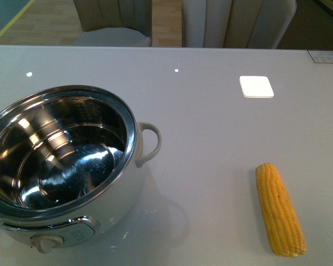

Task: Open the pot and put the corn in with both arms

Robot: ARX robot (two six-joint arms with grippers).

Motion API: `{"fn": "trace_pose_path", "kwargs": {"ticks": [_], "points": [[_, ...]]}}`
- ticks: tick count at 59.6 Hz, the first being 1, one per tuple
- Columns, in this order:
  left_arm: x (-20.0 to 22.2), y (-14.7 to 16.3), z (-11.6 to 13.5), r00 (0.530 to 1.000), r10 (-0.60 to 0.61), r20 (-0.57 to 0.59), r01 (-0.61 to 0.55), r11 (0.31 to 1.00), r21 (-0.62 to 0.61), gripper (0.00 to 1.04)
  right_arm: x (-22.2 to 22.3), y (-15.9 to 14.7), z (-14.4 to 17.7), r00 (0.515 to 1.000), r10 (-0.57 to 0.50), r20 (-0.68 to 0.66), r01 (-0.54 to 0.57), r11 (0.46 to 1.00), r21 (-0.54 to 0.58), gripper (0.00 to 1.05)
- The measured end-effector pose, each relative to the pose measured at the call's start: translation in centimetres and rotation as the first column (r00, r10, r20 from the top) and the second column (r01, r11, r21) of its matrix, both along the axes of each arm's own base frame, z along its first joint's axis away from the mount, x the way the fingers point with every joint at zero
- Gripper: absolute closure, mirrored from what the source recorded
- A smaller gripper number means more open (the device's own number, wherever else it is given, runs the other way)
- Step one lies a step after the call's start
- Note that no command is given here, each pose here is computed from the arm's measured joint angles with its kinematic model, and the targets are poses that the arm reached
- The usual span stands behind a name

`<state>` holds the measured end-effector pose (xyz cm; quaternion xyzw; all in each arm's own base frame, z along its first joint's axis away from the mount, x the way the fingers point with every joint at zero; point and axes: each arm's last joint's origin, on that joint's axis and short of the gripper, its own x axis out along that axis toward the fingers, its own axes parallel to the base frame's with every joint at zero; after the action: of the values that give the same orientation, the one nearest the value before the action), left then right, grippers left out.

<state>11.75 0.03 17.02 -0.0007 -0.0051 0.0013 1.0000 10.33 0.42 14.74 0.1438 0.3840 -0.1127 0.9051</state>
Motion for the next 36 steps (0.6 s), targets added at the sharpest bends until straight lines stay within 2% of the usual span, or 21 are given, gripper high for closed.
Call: {"fn": "trace_pose_path", "kwargs": {"ticks": [11,24,36], "points": [[-0.4,0.0,0.0,1.0,0.0,0.0,0.0,1.0,0.0,1.01,0.4,0.3,-0.6,1.0,-0.01,-0.022,0.011,0.999,0.037,0.09],[-0.8,0.0,0.0,1.0,0.0,0.001,0.0,1.0,0.0,1.01,2.2,2.6,-2.9,0.986,0.151,-0.067,-0.148,0.988,0.045,0.09],[-1.9,0.0,-0.4,1.0,0.0,-0.019,0.0,1.0,0.0,1.01,5.3,3.7,-5.7,0.975,0.191,-0.115,-0.191,0.982,0.017,0.09]]}}
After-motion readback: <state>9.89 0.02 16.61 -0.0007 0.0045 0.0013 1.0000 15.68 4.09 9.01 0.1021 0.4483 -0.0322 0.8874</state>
